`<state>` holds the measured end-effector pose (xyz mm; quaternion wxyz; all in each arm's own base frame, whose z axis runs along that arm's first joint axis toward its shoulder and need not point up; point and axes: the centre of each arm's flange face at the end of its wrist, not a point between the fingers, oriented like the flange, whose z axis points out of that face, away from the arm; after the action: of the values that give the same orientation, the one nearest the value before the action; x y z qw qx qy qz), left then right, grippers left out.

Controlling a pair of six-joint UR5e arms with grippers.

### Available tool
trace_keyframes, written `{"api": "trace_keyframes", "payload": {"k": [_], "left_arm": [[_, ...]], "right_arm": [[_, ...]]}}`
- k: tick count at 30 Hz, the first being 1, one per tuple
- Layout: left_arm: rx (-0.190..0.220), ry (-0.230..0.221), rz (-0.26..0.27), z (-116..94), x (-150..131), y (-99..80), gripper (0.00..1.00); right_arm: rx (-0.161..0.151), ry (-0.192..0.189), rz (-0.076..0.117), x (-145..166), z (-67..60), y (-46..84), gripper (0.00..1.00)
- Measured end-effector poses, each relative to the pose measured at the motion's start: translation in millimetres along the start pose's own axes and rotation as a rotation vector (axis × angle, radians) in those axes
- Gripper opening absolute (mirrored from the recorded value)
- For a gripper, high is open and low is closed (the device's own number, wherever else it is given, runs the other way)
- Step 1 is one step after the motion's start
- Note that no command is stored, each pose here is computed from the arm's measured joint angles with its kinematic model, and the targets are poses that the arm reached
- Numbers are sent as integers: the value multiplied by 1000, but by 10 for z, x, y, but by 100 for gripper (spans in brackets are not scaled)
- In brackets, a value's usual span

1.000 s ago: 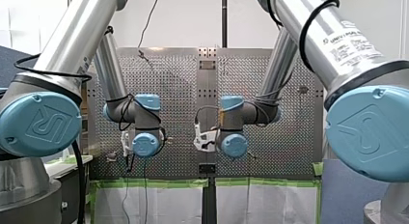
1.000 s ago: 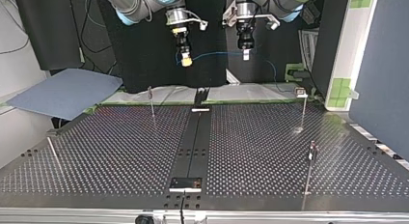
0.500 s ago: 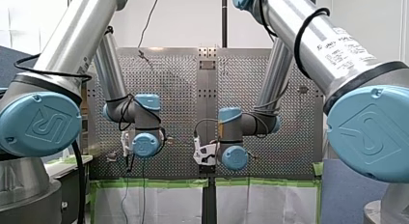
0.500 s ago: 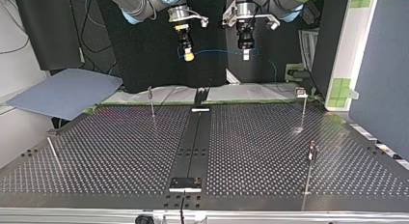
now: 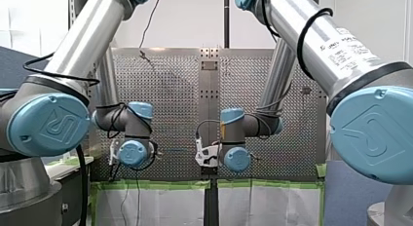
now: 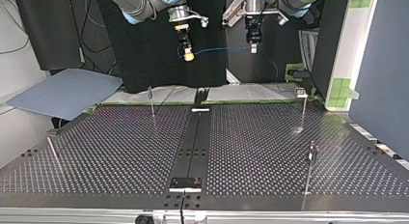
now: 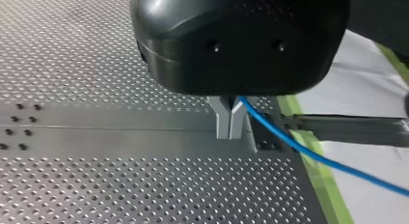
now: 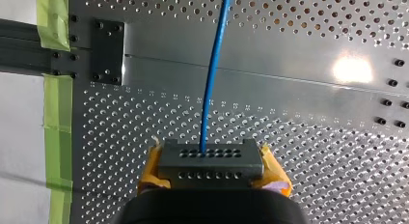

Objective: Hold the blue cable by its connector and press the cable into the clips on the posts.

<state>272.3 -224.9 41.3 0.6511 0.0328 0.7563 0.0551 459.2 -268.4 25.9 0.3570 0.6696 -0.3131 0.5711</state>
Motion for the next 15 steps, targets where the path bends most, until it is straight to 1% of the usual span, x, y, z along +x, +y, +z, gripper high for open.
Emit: {"api": "trace_keyframes", "payload": {"k": [3, 6, 13, 15], "left_arm": [[3, 5, 16, 55, 6, 49, 0], [11, 5, 20, 83, 6, 64, 0], [16, 7, 22, 92, 9, 66, 0], [28, 2, 28, 100, -13, 34, 0]], "right_arm": [[0, 0, 0, 0, 0, 0, 0], [0, 0, 0, 0, 0, 0, 0], [0, 0, 0, 0, 0, 0, 0], [0, 0, 3, 16, -7, -13, 0]]}}
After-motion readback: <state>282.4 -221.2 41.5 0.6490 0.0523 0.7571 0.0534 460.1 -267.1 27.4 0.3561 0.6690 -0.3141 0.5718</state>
